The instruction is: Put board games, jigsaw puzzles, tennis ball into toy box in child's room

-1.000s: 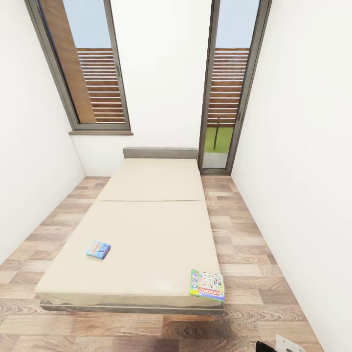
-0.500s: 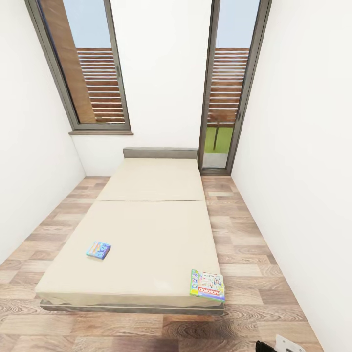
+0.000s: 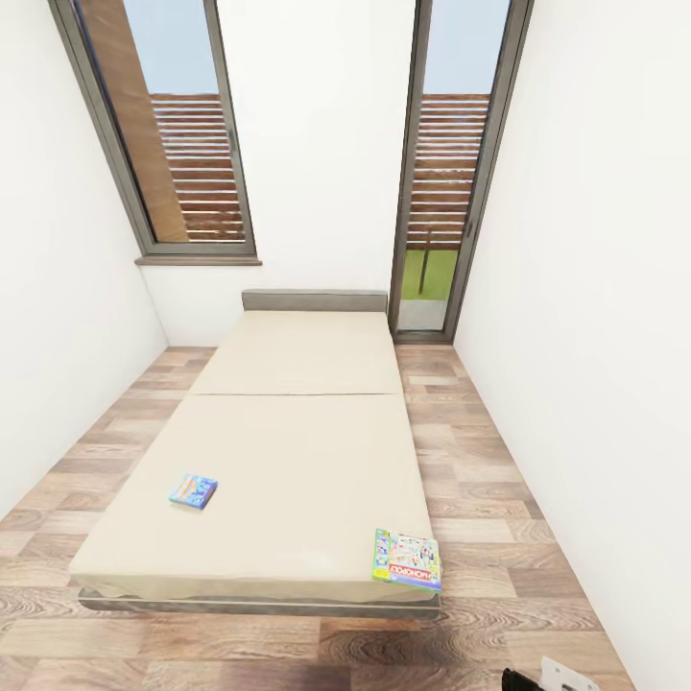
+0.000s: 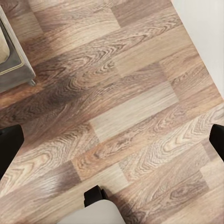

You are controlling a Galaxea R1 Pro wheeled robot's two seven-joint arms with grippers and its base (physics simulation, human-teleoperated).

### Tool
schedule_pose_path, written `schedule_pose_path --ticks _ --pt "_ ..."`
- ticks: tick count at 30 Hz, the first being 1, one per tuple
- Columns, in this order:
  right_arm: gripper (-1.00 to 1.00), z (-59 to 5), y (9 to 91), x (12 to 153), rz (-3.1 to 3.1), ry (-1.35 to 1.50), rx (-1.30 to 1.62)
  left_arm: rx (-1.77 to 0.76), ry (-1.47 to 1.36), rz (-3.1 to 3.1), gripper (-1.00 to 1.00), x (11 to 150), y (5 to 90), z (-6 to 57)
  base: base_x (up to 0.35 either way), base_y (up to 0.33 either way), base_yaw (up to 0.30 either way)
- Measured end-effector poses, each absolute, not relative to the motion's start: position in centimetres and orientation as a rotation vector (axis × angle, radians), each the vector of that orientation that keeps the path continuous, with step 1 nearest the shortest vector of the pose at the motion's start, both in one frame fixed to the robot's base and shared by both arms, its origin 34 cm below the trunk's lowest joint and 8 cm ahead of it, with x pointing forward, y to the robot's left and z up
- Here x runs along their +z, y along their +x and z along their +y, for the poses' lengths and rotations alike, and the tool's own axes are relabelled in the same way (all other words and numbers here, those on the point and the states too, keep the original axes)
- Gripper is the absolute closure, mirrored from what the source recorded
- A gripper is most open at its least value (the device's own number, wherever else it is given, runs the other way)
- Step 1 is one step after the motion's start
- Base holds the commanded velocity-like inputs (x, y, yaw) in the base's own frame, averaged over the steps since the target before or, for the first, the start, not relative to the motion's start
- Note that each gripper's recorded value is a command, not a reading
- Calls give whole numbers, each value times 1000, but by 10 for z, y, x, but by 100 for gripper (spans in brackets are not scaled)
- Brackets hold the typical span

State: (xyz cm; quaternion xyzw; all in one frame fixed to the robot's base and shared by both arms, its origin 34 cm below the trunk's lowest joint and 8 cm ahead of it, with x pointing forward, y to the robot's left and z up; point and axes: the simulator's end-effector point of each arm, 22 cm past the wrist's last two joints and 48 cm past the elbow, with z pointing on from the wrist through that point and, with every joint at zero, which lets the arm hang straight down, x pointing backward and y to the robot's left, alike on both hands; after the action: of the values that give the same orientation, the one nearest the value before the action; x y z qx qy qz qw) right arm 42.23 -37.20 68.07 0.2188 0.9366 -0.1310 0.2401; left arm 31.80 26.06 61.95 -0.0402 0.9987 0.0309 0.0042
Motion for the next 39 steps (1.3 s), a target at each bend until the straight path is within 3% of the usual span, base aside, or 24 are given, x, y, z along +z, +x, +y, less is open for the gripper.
schedule_pose_path --ticks 39 --pt "-100 -375 448 705 2464 592 -344 83 -125 3073 -100 632 340 257 -16 -11 0"
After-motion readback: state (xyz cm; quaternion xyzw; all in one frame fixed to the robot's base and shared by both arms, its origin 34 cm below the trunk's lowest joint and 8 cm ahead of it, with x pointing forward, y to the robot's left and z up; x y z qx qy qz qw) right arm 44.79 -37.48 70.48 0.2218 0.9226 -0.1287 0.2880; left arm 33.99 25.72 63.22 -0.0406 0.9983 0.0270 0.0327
